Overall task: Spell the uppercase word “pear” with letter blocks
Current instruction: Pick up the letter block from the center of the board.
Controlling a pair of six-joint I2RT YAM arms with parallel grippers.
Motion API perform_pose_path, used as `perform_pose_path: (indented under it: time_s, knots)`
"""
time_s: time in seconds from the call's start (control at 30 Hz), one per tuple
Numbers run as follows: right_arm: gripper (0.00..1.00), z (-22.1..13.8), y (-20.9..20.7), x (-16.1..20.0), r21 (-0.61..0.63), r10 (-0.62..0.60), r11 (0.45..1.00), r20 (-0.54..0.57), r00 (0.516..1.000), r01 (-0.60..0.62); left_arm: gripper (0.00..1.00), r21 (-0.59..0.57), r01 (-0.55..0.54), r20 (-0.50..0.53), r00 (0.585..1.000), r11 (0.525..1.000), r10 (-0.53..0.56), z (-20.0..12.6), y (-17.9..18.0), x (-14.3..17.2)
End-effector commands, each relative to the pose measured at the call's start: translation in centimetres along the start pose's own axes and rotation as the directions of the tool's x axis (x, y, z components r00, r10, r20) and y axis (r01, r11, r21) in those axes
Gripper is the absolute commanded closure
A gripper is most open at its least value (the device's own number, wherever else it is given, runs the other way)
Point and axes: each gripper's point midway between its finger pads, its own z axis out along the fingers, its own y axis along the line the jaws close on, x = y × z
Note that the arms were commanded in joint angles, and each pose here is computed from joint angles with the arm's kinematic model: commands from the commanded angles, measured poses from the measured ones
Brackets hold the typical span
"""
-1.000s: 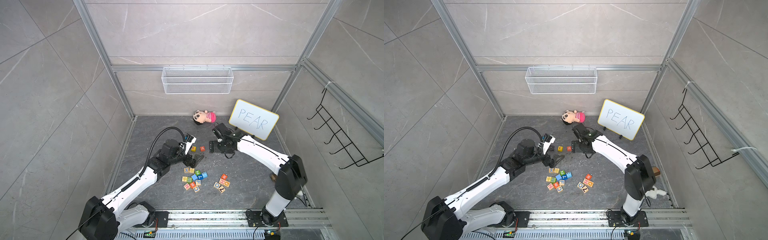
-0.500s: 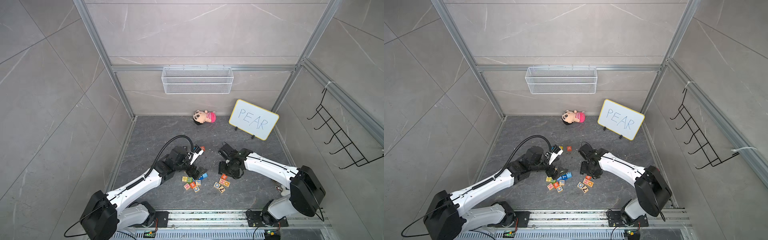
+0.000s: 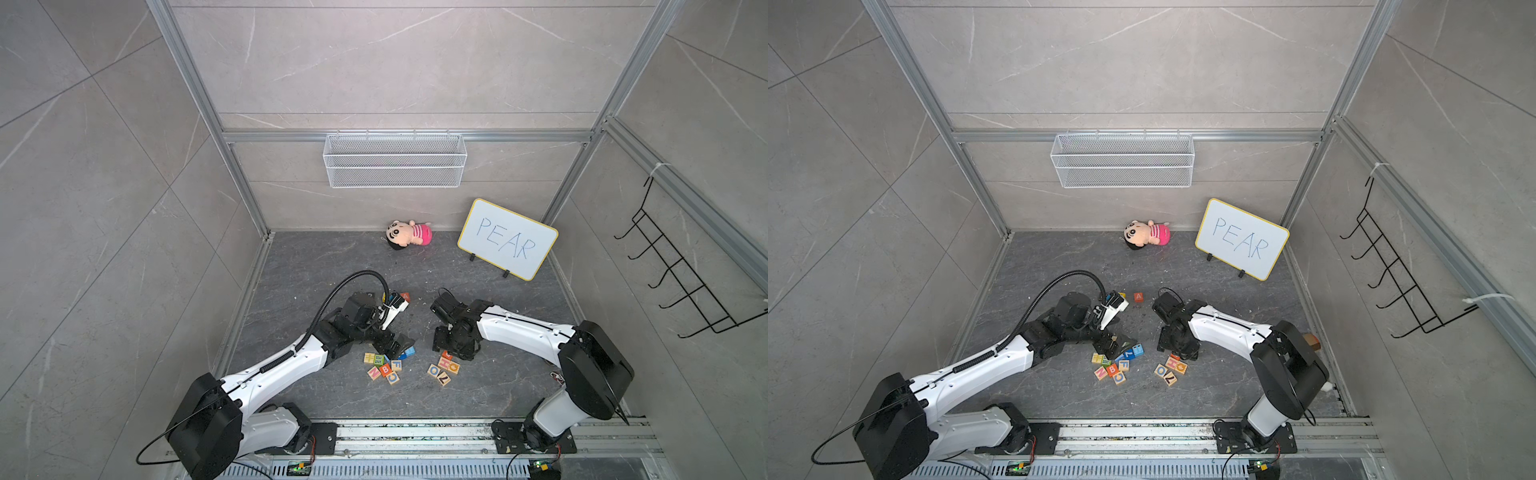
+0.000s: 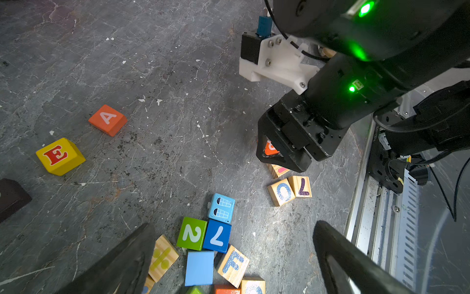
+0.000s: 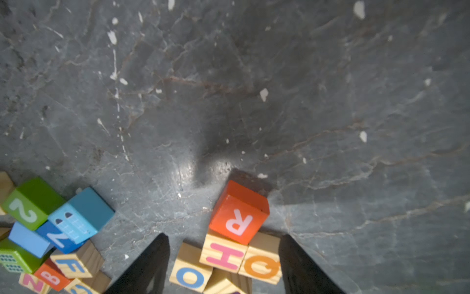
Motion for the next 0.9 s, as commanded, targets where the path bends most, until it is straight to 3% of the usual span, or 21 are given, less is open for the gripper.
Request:
perform_pose_path:
  time_s: [0.0, 0.53, 0.87]
  knots:
    - [0.29, 0.6, 0.2, -0.9, 0.033, 0.001, 0.999, 0.028, 1.000, -0.002, 0.00, 0.024, -0.037, 0.040, 0.999, 0.999, 0.036, -0.4, -0.8, -2.0]
    - [0.33, 1.6, 0.5, -1.4, 0.053, -0.005, 0.999, 0.029, 1.000, 0.003, 0.00, 0.003, -0.053, 0.038, 0.998, 0.999, 0.053, -0.7, -1.1, -2.9]
    - [0.45, 1.4, 1.6, -2.1, 0.013, -0.054, 0.999, 0.062, 0.997, 0.053, 0.00, 0.004, -0.057, 0.034, 0.998, 0.998, 0.057, -0.3, -1.4, -2.9]
